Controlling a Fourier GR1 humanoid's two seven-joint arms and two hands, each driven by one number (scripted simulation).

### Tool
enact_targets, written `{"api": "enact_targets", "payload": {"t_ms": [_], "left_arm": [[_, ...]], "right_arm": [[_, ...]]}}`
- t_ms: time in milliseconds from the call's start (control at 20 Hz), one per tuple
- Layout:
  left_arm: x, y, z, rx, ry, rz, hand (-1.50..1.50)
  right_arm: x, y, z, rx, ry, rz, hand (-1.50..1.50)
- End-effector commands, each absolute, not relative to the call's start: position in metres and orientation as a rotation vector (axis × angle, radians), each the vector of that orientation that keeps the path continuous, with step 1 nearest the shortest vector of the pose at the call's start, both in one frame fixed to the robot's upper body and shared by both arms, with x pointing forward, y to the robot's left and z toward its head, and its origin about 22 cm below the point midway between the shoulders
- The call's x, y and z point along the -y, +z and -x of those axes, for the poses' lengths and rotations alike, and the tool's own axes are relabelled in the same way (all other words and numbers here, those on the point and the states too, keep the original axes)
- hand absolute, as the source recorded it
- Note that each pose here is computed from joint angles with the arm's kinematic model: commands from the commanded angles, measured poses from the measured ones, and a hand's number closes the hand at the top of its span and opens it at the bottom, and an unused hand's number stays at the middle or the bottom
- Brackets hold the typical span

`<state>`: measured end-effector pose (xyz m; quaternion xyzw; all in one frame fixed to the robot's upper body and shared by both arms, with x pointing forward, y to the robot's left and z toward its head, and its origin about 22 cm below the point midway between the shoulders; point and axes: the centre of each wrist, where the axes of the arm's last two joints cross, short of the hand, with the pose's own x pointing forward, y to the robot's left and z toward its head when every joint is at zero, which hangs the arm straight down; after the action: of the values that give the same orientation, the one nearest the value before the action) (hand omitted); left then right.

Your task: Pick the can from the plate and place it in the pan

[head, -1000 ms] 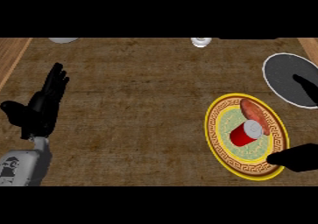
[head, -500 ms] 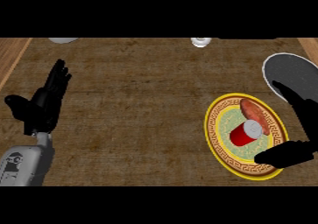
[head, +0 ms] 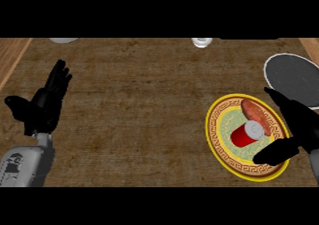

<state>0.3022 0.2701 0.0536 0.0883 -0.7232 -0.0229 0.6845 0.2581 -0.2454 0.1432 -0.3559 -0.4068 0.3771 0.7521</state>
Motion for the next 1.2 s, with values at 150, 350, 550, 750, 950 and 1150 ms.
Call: {"api": "enact_targets", "payload": {"t_ms": [150, 350, 550, 750, 950, 1150], "left_arm": [[-0.271, 0.043, -0.289, 1.608, -0.047, -0.188, 0.00], [-0.278, 0.049, -0.309, 1.600, -0.053, -0.200, 0.00], [-0.271, 0.052, -0.286, 1.626, -0.053, -0.200, 0.00], [-0.269, 0.055, -0.300, 1.622, -0.050, -0.220, 0.00], [-0.277, 0.033, -0.297, 1.595, -0.046, -0.213, 0.00], [-0.261, 0.044, -0.293, 1.625, -0.034, -0.209, 0.00]], "right_arm": [[0.233, 0.129, -0.282, 0.727, 0.869, 0.809, -1.50], [0.244, 0.123, -0.264, 0.742, 0.866, 0.774, -1.50], [0.234, 0.106, -0.293, 0.703, 0.894, 0.784, -1.50], [0.235, 0.122, -0.283, 0.636, 0.942, 0.796, -1.50], [0.253, 0.096, -0.275, 0.653, 0.939, 0.752, -1.50], [0.241, 0.090, -0.288, 0.632, 0.917, 0.707, -1.50]]}}
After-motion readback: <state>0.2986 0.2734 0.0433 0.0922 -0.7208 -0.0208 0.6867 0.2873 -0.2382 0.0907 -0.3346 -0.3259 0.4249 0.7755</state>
